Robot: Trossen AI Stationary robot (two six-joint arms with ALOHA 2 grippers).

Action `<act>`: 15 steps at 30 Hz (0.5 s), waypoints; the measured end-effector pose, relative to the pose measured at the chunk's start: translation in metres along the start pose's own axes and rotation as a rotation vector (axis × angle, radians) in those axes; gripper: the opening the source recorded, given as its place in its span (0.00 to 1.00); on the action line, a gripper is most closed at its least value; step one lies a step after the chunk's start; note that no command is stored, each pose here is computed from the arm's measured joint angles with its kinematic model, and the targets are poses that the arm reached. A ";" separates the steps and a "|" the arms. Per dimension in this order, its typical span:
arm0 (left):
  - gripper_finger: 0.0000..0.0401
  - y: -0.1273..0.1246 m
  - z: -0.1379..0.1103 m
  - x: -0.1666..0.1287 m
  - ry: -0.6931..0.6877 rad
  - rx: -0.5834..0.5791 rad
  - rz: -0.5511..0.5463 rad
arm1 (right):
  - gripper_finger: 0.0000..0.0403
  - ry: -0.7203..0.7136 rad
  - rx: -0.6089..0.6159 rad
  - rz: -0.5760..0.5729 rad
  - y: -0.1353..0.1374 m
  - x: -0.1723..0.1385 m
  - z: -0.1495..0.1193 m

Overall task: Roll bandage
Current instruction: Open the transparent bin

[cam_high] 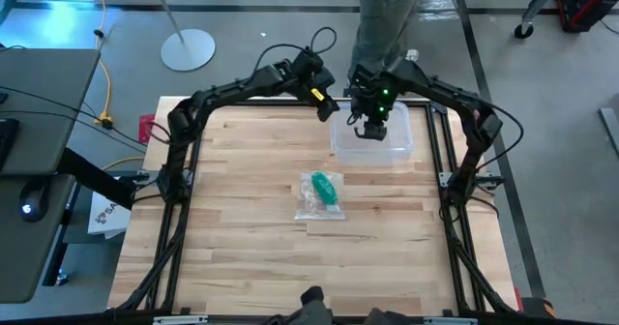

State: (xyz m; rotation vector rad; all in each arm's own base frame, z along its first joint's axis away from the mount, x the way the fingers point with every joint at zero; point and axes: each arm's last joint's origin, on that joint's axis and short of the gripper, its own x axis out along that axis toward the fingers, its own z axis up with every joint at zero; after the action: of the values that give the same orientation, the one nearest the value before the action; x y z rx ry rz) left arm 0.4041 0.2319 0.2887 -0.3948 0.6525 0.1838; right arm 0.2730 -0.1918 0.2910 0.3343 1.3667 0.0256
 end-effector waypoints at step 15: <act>0.26 -0.004 -0.012 0.033 0.026 -0.039 0.100 | 0.41 0.063 0.093 0.231 -0.024 0.015 -0.009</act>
State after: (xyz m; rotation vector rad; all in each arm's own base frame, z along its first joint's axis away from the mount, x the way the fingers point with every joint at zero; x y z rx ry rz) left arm 0.4249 0.2248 0.2606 -0.4028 0.6951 0.2873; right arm 0.2632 -0.2096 0.2697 0.5725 1.3879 0.1650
